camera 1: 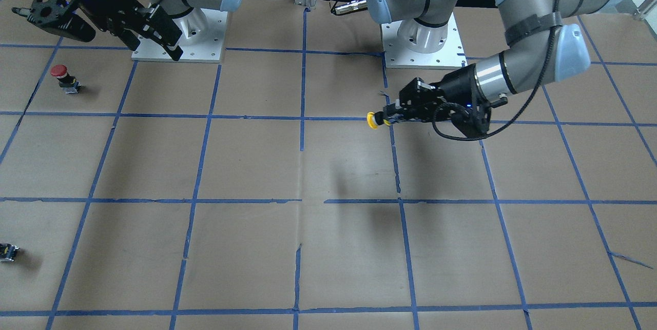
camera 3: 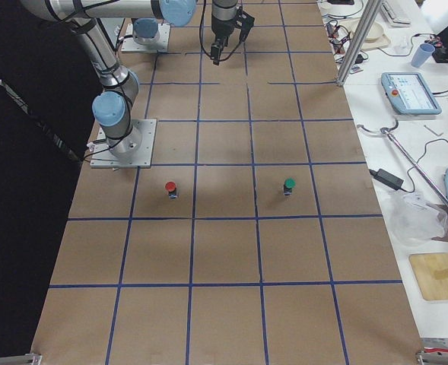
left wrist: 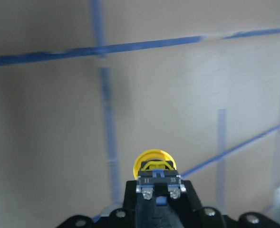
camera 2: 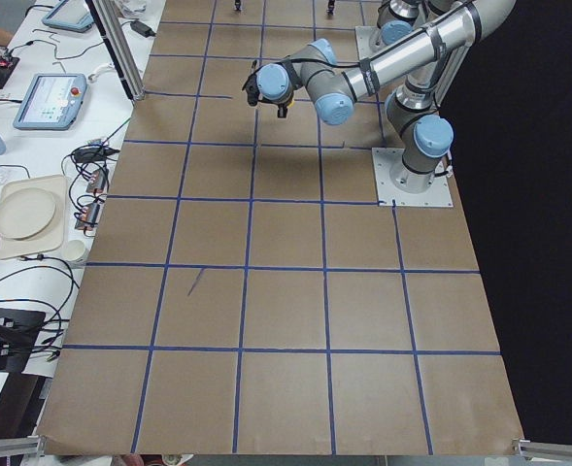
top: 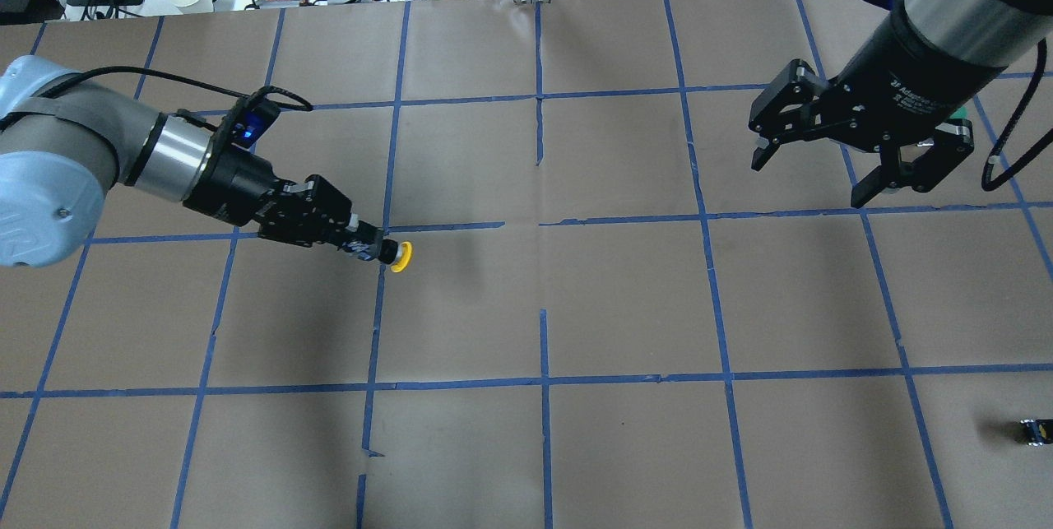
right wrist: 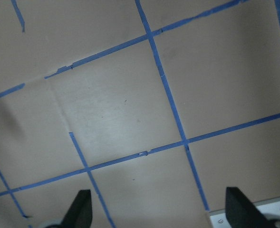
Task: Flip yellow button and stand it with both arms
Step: 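Lift the yellow button with the left gripper while the right gripper approaches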
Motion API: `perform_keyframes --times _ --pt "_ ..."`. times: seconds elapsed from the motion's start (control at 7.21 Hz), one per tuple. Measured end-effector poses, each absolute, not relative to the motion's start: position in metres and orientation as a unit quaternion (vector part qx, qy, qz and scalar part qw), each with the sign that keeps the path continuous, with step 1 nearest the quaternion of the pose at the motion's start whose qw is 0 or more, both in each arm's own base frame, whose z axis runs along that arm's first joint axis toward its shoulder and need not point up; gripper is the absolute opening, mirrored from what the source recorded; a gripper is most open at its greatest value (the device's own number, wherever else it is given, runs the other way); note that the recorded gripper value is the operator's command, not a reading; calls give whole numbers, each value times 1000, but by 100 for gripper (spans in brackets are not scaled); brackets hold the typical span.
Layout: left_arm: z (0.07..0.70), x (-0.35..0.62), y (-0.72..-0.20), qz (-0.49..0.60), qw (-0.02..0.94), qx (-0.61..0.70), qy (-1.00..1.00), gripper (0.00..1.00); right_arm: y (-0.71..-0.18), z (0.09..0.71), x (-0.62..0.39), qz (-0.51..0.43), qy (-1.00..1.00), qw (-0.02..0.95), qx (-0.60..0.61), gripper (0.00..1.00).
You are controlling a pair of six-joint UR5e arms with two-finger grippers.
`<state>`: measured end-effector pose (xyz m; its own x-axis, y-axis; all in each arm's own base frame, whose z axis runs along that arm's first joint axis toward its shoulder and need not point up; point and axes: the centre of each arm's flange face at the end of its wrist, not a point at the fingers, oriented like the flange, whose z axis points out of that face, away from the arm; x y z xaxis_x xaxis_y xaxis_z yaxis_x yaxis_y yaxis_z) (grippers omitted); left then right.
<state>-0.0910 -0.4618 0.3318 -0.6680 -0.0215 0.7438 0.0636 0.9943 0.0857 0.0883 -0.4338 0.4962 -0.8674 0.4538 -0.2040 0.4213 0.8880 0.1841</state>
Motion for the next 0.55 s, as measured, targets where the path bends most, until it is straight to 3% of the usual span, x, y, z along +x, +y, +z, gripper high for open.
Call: perform_keyframes --times 0.55 --pt "401 -239 -442 -37 597 -3 -802 12 -448 461 82 232 826 283 429 100"
